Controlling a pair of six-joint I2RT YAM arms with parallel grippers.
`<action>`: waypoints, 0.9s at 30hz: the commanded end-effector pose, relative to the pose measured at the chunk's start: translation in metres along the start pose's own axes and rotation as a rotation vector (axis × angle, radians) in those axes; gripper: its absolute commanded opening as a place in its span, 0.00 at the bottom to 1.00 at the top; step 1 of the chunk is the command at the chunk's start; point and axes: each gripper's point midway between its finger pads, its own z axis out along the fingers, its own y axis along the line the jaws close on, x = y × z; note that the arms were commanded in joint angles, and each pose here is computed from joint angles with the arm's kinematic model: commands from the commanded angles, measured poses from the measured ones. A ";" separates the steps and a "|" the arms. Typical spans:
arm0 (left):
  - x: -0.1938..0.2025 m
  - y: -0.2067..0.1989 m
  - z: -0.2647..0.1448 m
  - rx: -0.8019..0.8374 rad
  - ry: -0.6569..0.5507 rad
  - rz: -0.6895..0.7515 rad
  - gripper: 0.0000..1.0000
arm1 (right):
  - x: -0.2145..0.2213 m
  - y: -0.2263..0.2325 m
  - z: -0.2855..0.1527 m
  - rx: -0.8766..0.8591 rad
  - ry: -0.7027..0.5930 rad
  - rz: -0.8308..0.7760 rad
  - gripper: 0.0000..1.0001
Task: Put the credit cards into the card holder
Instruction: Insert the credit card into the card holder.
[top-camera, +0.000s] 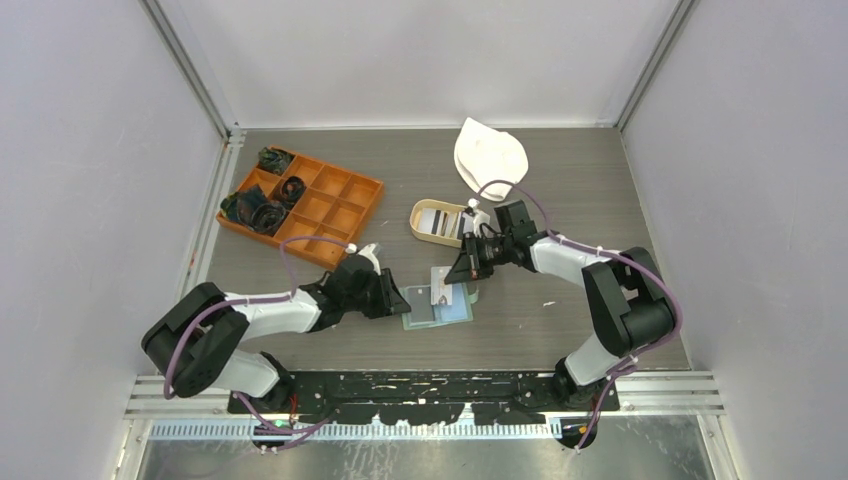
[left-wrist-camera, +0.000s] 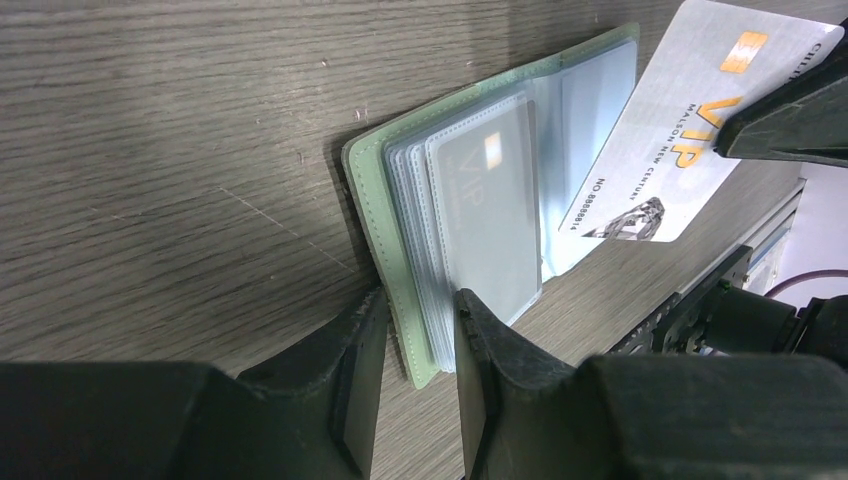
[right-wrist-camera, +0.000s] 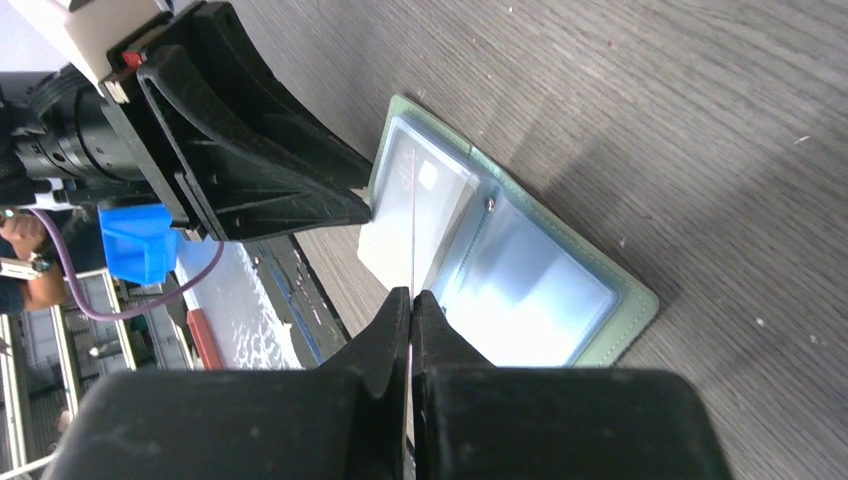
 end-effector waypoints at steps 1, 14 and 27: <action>0.019 0.032 0.002 -0.112 0.059 0.008 0.33 | -0.008 0.005 0.001 -0.041 -0.040 0.000 0.01; 0.017 0.027 0.000 -0.090 0.056 0.018 0.34 | -0.005 0.006 0.001 -0.076 -0.148 0.005 0.01; 0.016 0.025 -0.002 -0.082 0.052 0.022 0.34 | -0.008 -0.018 -0.016 -0.018 -0.146 0.063 0.01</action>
